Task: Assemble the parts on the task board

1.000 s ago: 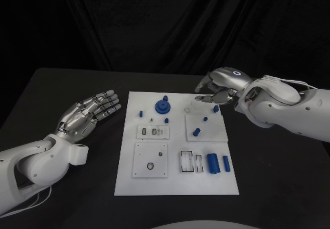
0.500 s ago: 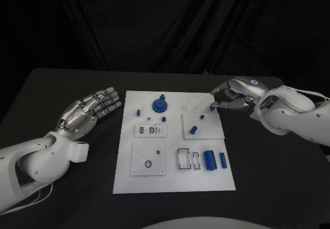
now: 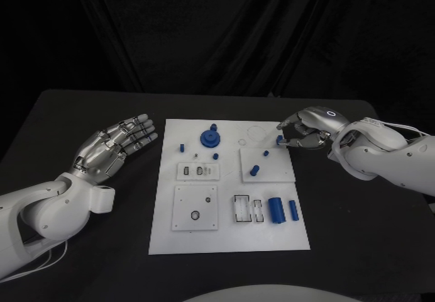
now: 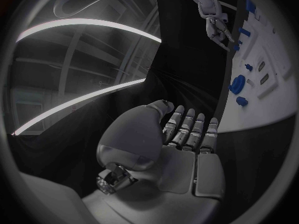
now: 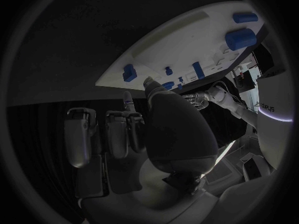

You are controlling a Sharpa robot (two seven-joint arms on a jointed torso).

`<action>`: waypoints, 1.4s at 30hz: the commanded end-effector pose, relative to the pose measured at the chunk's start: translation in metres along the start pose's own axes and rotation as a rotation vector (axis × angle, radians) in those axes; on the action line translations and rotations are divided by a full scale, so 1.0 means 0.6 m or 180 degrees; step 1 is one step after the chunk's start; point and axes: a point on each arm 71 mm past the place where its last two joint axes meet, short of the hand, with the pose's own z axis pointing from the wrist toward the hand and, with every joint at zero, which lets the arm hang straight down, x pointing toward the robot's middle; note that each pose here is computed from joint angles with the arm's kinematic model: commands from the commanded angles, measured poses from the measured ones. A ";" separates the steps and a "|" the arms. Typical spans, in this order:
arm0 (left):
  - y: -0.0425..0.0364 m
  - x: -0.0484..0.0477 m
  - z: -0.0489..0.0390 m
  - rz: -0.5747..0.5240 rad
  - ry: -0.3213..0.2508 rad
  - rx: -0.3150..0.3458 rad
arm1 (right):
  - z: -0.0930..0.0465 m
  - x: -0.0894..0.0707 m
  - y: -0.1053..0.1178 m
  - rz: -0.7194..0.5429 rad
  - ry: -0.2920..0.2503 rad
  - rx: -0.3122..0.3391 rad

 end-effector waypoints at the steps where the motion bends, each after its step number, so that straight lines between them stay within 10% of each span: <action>1: -0.020 0.002 -0.001 -0.0044 0.0040 0.0528 | 0.001 0.005 -0.004 0.0006 0.0079 0.0106; 42: -0.020 -0.001 -0.004 -0.0062 0.0052 0.0480 | 0.013 0.025 -0.007 -0.0005 0.0237 0.0328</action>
